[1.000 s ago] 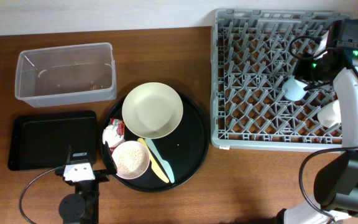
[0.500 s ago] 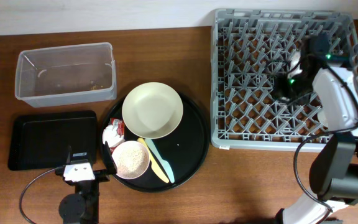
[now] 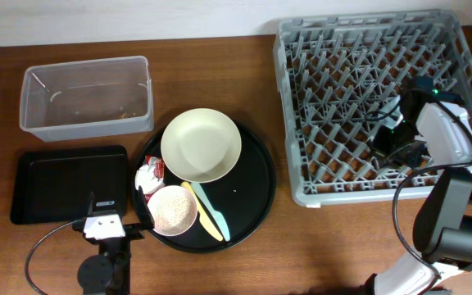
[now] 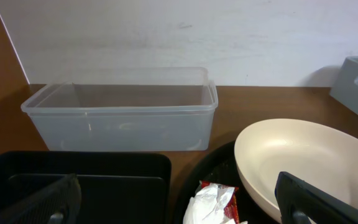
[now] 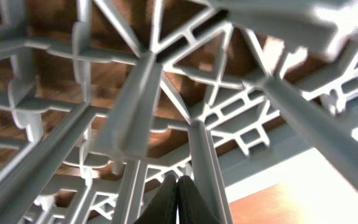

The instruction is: Sort waste into correct bins and load items into the dishwasher rack

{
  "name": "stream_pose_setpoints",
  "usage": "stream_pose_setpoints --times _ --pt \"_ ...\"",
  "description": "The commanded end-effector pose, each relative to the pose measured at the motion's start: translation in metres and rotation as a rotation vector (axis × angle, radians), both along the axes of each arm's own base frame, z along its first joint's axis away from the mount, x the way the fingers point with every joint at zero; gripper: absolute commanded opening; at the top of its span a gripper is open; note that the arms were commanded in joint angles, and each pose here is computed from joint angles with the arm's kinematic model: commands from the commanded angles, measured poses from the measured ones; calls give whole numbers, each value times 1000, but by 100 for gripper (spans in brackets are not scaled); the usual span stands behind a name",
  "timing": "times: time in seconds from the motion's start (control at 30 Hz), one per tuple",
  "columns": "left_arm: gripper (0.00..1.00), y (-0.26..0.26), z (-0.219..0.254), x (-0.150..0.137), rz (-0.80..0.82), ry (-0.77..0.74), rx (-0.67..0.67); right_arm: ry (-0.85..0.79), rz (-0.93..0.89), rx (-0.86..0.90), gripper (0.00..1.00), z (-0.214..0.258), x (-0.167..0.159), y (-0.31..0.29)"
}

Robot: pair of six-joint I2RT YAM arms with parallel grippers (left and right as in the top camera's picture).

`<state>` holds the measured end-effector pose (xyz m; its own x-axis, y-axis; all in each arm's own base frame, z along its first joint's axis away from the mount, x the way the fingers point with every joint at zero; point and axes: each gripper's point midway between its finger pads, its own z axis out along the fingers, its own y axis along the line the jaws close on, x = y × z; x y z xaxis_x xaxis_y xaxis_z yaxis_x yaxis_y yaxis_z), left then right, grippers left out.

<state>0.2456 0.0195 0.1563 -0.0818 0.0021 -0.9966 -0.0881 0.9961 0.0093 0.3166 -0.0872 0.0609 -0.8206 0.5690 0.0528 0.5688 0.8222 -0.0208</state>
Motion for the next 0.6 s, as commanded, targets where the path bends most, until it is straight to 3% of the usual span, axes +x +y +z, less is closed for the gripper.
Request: stream_pose_setpoints --times 0.0,0.23,0.57 --pt "99 -2 -1 0 -14 5 7 22 -36 -57 7 5 -11 -15" --pt "99 -2 -1 0 -14 5 7 -216 231 137 15 35 28 48" --pt "99 -2 -1 0 -14 5 7 -226 444 170 15 37 33 137"
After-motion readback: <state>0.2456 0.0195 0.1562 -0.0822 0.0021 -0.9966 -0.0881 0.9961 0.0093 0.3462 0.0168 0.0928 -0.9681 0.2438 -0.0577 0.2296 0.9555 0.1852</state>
